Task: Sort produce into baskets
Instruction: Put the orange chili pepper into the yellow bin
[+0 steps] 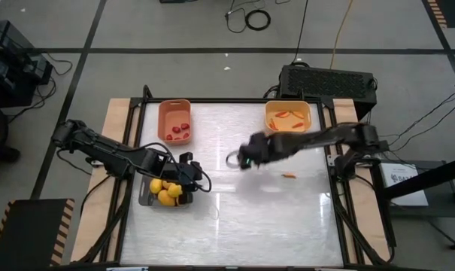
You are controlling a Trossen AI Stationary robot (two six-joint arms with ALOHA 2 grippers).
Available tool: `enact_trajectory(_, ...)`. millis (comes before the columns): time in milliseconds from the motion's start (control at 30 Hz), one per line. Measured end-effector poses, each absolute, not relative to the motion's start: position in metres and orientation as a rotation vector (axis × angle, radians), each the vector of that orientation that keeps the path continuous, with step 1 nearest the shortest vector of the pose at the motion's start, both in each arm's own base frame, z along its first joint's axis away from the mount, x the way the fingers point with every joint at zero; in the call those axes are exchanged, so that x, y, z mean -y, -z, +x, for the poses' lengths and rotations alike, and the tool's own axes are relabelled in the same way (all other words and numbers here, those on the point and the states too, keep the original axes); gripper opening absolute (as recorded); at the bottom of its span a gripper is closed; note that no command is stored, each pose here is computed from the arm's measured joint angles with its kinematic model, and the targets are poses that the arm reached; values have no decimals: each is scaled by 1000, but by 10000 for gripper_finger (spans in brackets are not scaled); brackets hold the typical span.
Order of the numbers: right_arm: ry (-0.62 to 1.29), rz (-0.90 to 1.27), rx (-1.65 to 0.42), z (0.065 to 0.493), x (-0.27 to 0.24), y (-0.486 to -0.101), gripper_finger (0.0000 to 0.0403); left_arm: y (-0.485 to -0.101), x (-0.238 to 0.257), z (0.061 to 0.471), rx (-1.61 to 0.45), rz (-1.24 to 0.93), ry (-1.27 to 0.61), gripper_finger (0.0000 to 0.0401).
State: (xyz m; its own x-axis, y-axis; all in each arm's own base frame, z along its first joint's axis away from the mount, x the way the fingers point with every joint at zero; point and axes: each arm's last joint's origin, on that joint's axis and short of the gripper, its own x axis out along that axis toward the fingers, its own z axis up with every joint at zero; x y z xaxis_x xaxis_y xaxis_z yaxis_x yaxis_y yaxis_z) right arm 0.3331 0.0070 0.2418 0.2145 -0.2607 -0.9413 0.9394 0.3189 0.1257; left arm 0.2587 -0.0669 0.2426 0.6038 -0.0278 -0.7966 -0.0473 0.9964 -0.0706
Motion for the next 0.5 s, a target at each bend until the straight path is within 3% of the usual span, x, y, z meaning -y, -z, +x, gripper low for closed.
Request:
enact_trajectory(233,1187,655,-907,283,71,-291,16,-244,57,262,-902,-175,-92,135)
enact_trajectory(500,1284,523,-1000,251,140,-296,25,-247,52,268,-833,-284,-159,135)
